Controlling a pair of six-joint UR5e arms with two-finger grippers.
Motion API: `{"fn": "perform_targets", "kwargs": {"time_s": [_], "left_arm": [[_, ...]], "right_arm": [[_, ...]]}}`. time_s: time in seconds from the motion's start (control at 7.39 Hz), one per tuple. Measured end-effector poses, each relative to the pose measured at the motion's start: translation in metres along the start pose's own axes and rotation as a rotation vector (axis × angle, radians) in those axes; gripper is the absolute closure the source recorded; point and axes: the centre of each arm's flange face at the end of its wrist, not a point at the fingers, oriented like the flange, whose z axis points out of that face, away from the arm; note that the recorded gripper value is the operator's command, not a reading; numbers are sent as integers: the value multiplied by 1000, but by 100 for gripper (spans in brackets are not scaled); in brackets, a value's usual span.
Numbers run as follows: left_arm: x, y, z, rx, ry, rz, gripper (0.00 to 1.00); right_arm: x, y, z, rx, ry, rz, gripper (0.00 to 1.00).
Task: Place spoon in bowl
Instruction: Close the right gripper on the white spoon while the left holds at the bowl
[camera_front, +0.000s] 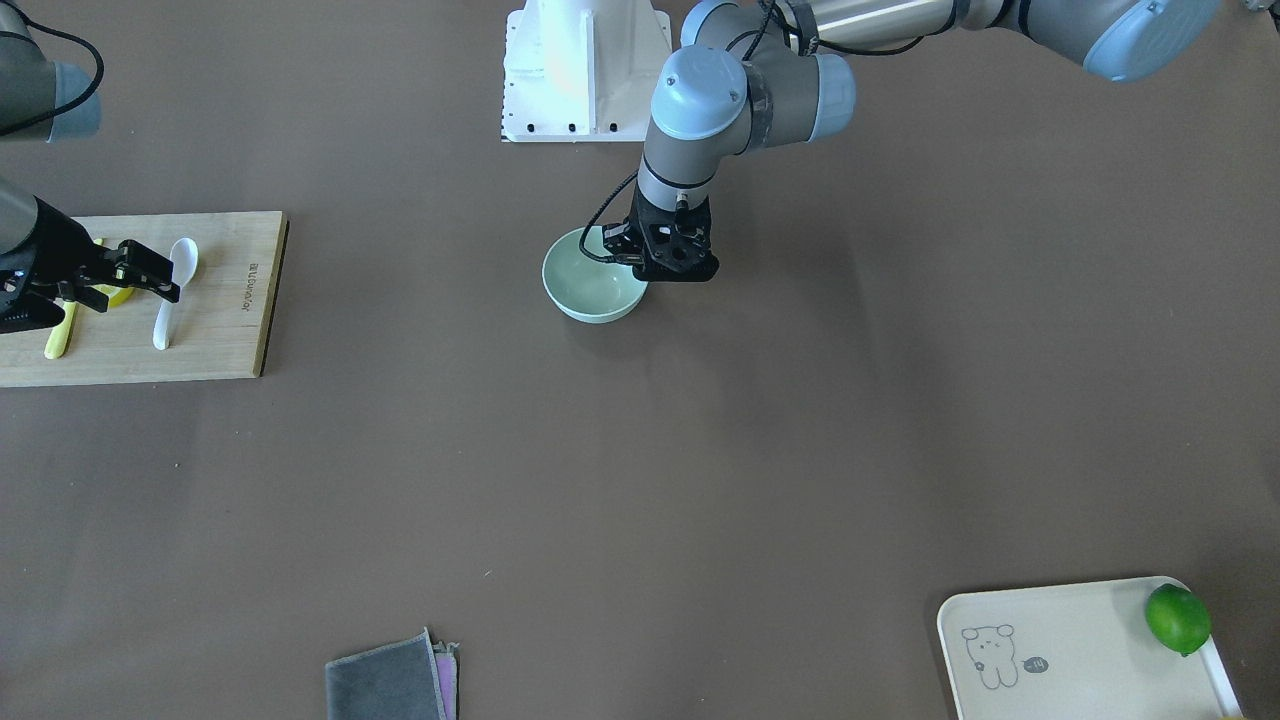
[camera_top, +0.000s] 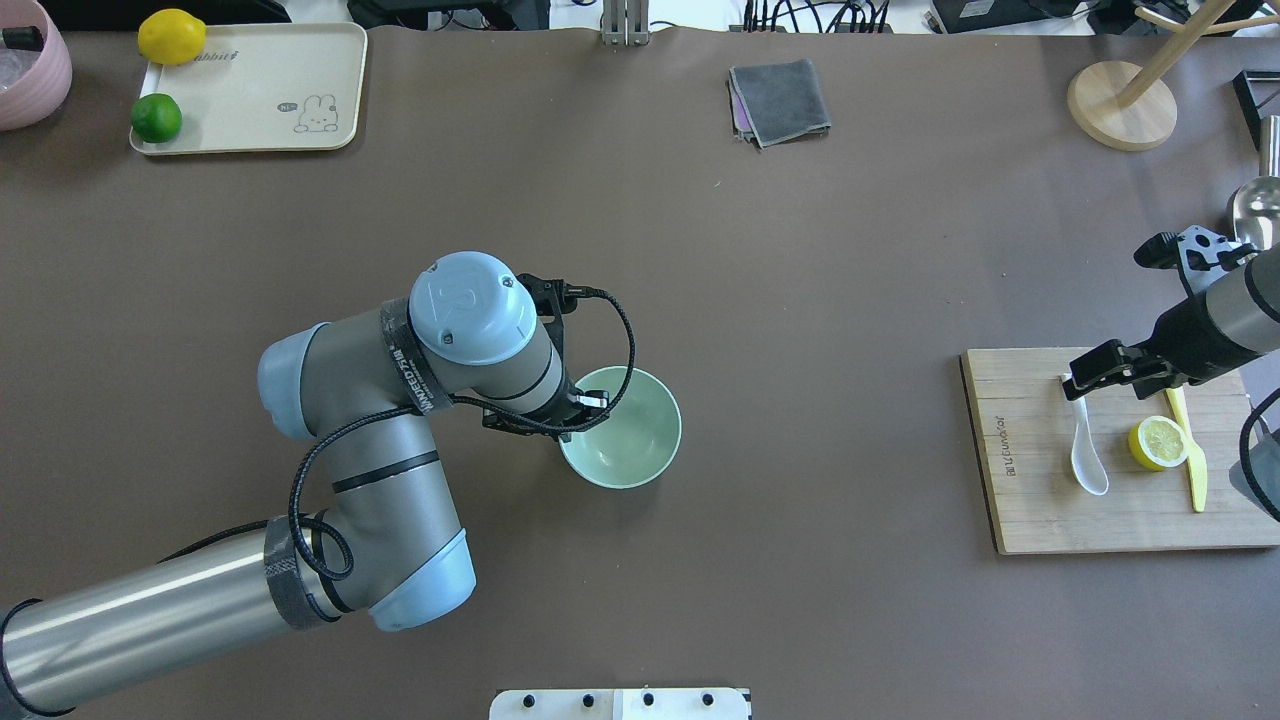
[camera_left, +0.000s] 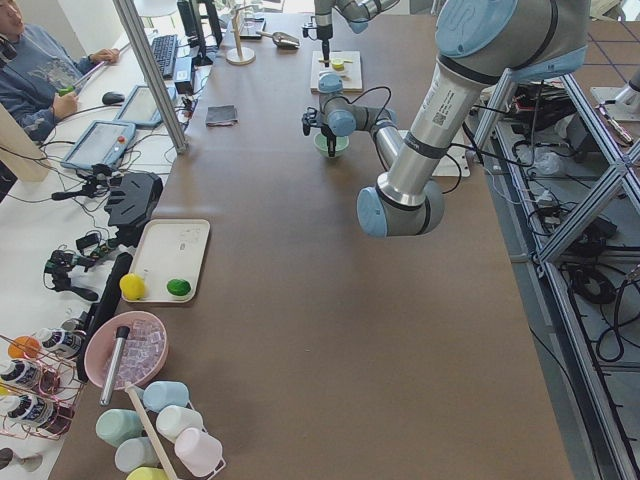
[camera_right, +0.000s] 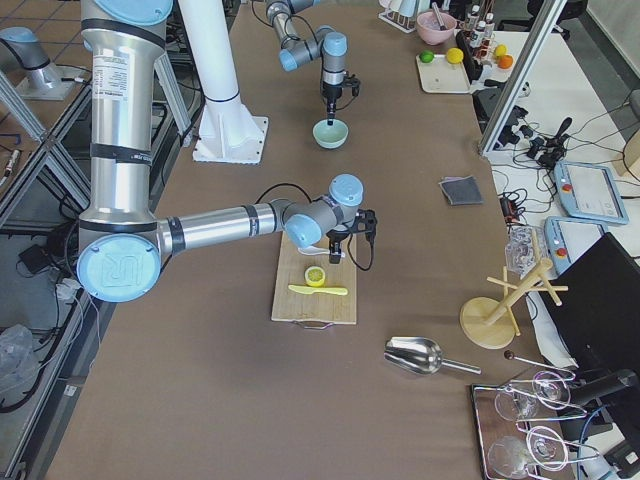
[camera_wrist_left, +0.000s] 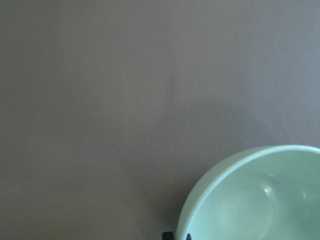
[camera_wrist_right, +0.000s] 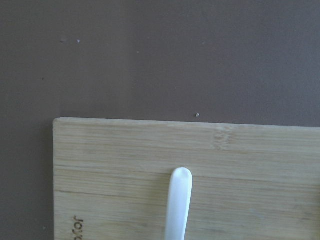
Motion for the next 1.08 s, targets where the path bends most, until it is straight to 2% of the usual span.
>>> {"fn": "perform_targets", "kwargs": {"time_s": [0.14, 0.27, 0.54, 1.08], "left_arm": [[0, 0, 1, 0, 4, 0, 26], [0, -1, 2, 0, 9, 1, 18], [1, 0, 1, 3, 28, 7, 17], [0, 0, 0, 5, 32, 9, 17]], "right_arm": [[0, -3, 5, -7, 2, 2, 19], [1, -4, 8, -12, 3, 16, 26], [0, -2, 11, -20, 2, 57, 30], [2, 4, 20, -35, 13, 73, 34]]}}
